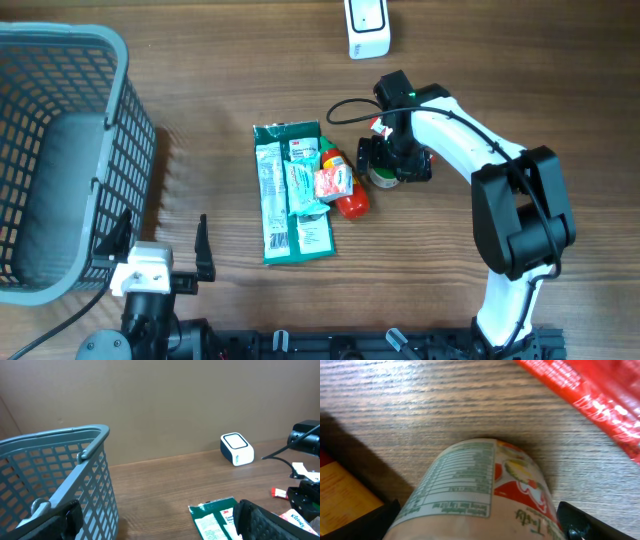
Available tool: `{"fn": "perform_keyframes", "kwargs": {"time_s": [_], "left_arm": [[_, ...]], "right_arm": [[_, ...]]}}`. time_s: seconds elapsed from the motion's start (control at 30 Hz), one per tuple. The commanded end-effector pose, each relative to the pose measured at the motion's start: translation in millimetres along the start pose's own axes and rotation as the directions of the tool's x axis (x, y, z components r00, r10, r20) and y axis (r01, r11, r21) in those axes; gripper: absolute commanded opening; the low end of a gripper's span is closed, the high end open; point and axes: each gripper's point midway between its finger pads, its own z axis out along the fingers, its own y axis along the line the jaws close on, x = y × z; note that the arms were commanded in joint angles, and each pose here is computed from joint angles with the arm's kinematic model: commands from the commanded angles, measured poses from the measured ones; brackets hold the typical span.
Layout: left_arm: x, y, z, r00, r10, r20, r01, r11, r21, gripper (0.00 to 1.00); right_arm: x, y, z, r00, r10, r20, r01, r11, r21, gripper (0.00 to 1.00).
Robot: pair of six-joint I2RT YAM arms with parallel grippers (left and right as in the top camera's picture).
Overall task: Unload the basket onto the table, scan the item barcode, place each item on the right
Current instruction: 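Lower the right gripper and grasp the green-lidded jar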
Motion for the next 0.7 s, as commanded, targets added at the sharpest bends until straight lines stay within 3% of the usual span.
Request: {"fn": "perform_keyframes", "kwargs": {"time_s": [0.0,0.03,0.13,0.23,0.33,0.37,0.43,0.67], "left_arm": [[-2.1,-3.4,-1.4,1.0,0.021,0.011,-0.021,1.0,0.019,1.0],[-2.2,-3.4,-1.4,1.0,0.021,0.012,-0.021,1.0,0.019,1.0],[-2.1,-3.4,-1.4,1.0,0.021,0.011,-0.021,1.0,0.019,1.0],[-2.0,-3.4,-1.4,1.0,0.021,0.011,-0.021,1.0,0.019,1.0],[-1.9,-3.4,-1.4,1.0,0.021,0.011,-0.021,1.0,0.019,1.0],[-1.9,-3.4,-1.4,1.0,0.021,0.011,-0.021,1.0,0.019,1.0],[-2.2,-3.4,-1.4,1.0,0.021,0.012,-0.021,1.0,0.019,1.0],[-1.9,-3.4,-1.4,1.0,0.021,0.011,-0.021,1.0,0.018,1.0]], "right_arm": [[-2.6,-20.9,18.0,1.0,0.016,0.004,-0.016,0.993,0.113,1.0],[-4.9,-22.9,17.7,1.0,0.006,0.015,-0.008,0.992,0.126,0.99],[-7.5,-25.8,17.3,0.999,-0.02,0.025,0.017,0.989,0.144,0.71],[1.5,-26.4,17.2,0.999,0.035,-0.007,-0.034,0.989,0.141,0.57],[10.8,-17.1,13.5,0.996,0.062,-0.06,-0.056,0.994,0.09,0.54],[14.1,-11.4,8.5,0.994,0.067,-0.085,-0.062,0.996,0.067,0.61],[19.6,-4.1,0.2,0.987,0.103,-0.123,-0.098,0.994,0.041,0.61],[63.3,39.3,-39.4,0.913,0.176,-0.369,-0.243,0.959,-0.146,0.55]]}}
